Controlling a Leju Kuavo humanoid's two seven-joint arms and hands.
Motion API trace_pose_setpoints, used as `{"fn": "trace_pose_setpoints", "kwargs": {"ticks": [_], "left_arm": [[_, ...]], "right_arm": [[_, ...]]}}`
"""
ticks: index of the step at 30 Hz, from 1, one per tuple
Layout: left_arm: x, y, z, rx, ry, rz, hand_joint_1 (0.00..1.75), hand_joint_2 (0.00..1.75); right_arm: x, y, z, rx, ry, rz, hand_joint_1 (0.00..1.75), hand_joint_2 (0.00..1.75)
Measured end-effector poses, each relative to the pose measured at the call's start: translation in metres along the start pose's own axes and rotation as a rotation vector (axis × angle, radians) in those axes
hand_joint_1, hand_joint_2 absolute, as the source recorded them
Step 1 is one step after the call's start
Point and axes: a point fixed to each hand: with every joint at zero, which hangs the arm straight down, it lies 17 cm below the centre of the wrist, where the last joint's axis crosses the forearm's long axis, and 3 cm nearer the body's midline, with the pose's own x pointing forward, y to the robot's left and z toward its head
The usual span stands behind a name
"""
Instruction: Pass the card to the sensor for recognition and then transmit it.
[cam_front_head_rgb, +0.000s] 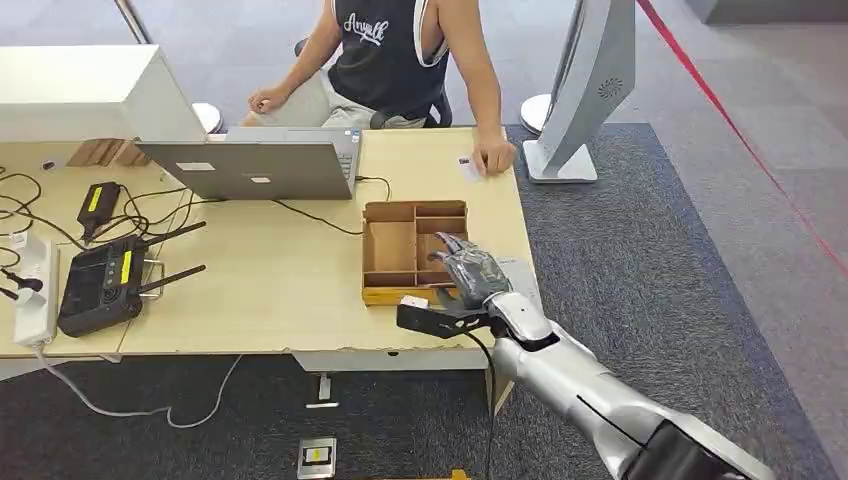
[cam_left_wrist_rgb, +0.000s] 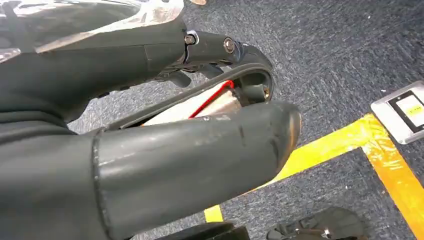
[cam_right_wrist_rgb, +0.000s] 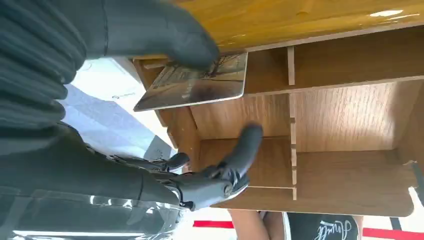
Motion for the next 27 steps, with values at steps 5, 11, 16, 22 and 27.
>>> {"fn": "trace_pose_setpoints", "kwargs": {"ticks": [5, 11, 16, 22, 27], "left_arm": [[0.001, 0.000, 0.000, 0.000, -0.005, -0.006, 0.00, 0.00], [-0.001, 0.000, 0.000, -0.001, -0.003, -0.008, 0.00, 0.00], [-0.002, 0.001, 0.000, -0.001, 0.002, -0.003, 0.00, 0.00], [-0.002, 0.000, 0.000, -0.001, 0.001, -0.004, 0.00, 0.00], [-0.002, 0.000, 0.000, -0.001, 0.001, -0.004, 0.00, 0.00]], "right_arm": [[-0.004, 0.001, 0.000, -0.003, 0.012, -0.010, 1.75, 1.75], [-0.008, 0.000, 0.000, -0.007, 0.019, -0.010, 1.73, 1.75], [-0.004, 0.000, 0.000, -0.003, 0.014, -0.011, 1.73, 1.75], [-0.002, 0.000, -0.001, -0.007, 0.007, -0.017, 1.75, 1.75], [0.003, -0.004, -0.002, -0.024, -0.005, -0.023, 1.75, 1.75]]}}
